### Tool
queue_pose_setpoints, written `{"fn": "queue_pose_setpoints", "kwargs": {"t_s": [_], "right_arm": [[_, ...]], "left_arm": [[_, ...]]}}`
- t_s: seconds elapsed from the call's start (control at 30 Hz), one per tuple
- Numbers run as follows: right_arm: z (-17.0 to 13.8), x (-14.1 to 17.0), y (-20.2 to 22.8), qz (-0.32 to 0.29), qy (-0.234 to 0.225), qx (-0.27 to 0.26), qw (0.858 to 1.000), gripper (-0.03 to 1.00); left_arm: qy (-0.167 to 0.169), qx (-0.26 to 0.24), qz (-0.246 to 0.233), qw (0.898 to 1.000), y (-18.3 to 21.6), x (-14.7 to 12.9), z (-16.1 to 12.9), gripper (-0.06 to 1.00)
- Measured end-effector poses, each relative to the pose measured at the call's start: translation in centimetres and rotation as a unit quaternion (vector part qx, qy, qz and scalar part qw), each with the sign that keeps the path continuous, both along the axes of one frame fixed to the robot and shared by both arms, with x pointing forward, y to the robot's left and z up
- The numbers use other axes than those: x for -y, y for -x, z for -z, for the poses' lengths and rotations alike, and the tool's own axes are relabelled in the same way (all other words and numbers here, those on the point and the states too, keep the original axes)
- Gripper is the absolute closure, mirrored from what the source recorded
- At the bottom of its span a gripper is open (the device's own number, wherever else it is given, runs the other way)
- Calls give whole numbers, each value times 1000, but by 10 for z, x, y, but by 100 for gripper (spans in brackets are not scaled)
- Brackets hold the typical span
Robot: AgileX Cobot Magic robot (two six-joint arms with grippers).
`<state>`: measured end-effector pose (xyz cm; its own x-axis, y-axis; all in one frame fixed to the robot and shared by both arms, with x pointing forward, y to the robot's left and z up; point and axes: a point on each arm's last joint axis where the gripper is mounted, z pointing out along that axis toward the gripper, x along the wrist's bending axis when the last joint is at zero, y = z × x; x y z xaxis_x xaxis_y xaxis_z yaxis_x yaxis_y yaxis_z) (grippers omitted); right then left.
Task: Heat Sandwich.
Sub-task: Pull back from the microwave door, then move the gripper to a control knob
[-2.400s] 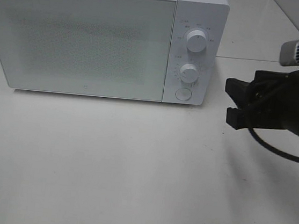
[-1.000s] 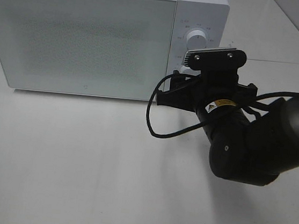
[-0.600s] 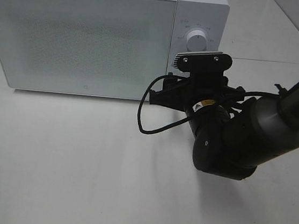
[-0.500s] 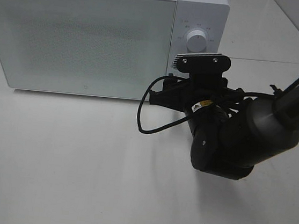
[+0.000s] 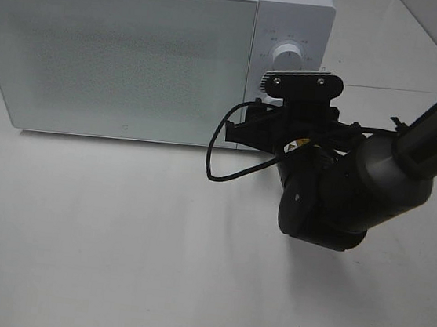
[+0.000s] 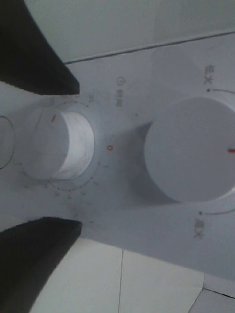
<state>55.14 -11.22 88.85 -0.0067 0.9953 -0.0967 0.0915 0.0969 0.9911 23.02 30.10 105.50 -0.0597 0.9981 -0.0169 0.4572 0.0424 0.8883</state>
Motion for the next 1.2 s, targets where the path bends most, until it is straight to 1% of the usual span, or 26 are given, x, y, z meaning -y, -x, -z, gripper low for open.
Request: {"fn": "queue_pose_setpoints", "kwargs": {"t_s": [0.23,0.33,0.37,0.4,0.47,0.5,0.57,0.83,0.87,1.0,1.1,1.13,1.17,1.2], "right_arm": [[7,-4,-4,-4,3,-1,1000,29],[10,-5,-5,-4,5,-5,1000,33],[10,-5,-5,-4,5,-5,1000,33],[10,-5,-5,-4,5,-4,1000,35],[10,-5,-5,-3,5,-3,1000,44],[10,-5,-5,-3,5,-3,1000,44],[9,-4,-5,-3,5,0,1000,52],[9,-5,-5,-3,0,0,1000,53],[9,-5,-5,-2,-9,0,1000,53],[9,-5,-5,-1,-21,1,1000,53],[9,-5,-5,2,-75,1,997,53],[9,-5,-5,2,-75,1,997,53],[9,-5,-5,5,-121,1,993,53],[9,-5,-5,8,-146,1,989,53]], "left_arm": [[0,0,0,1000,0,0,0,17],[0,0,0,1000,0,0,0,17],[0,0,0,1000,0,0,0,17],[0,0,0,1000,0,0,0,17],[0,0,0,1000,0,0,0,17],[0,0,0,1000,0,0,0,17],[0,0,0,1000,0,0,0,17],[0,0,0,1000,0,0,0,17],[0,0,0,1000,0,0,0,17],[0,0,0,1000,0,0,0,17],[0,0,0,1000,0,0,0,17],[0,0,0,1000,0,0,0,17],[0,0,0,1000,0,0,0,17],[0,0,0,1000,0,0,0,17]]}}
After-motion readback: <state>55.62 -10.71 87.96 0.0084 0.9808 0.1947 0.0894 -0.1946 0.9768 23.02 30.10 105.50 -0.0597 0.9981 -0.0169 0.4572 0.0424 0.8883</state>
